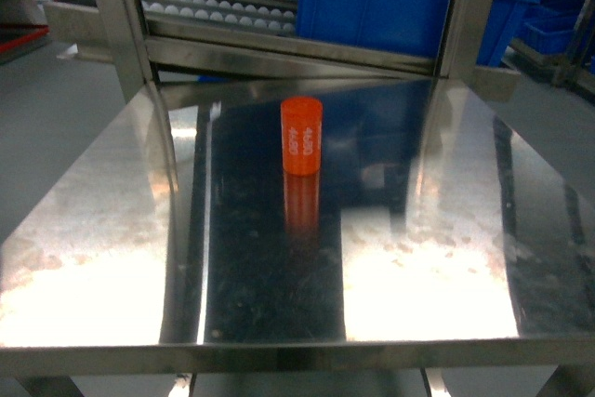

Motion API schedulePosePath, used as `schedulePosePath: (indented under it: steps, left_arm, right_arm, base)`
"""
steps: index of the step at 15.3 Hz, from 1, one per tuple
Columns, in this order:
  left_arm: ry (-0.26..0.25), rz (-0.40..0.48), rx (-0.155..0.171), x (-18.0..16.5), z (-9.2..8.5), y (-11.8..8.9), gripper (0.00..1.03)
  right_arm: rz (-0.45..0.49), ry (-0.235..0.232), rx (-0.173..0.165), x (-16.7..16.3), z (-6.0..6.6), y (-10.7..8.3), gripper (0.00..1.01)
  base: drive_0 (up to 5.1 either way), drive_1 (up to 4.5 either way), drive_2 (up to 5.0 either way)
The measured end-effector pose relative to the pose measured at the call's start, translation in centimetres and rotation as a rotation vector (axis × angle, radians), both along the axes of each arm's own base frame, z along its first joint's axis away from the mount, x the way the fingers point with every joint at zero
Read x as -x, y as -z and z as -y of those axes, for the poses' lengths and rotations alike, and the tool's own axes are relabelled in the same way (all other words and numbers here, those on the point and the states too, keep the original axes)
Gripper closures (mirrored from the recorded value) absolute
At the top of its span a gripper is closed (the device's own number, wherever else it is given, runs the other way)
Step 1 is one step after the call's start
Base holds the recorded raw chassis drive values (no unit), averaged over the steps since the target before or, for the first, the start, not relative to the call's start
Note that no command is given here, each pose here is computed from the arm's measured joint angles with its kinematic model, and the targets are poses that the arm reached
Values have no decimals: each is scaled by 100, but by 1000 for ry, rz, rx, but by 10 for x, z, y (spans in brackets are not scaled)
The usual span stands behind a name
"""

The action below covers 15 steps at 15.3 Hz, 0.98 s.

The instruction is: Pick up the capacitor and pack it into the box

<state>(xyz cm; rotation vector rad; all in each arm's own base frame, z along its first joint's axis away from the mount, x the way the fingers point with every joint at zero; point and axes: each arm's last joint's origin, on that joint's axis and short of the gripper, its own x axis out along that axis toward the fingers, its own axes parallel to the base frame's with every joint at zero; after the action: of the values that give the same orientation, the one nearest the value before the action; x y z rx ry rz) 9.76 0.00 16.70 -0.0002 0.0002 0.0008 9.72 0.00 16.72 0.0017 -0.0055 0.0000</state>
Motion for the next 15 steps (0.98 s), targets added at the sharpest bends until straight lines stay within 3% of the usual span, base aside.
schedulePosePath:
  steps: [15]
  left_arm:
    - [-10, -25, 3, 0, 0, 1, 5]
  right_arm:
    - [-3, 0, -1, 0, 0, 0, 3]
  base:
    - [0, 0, 0]
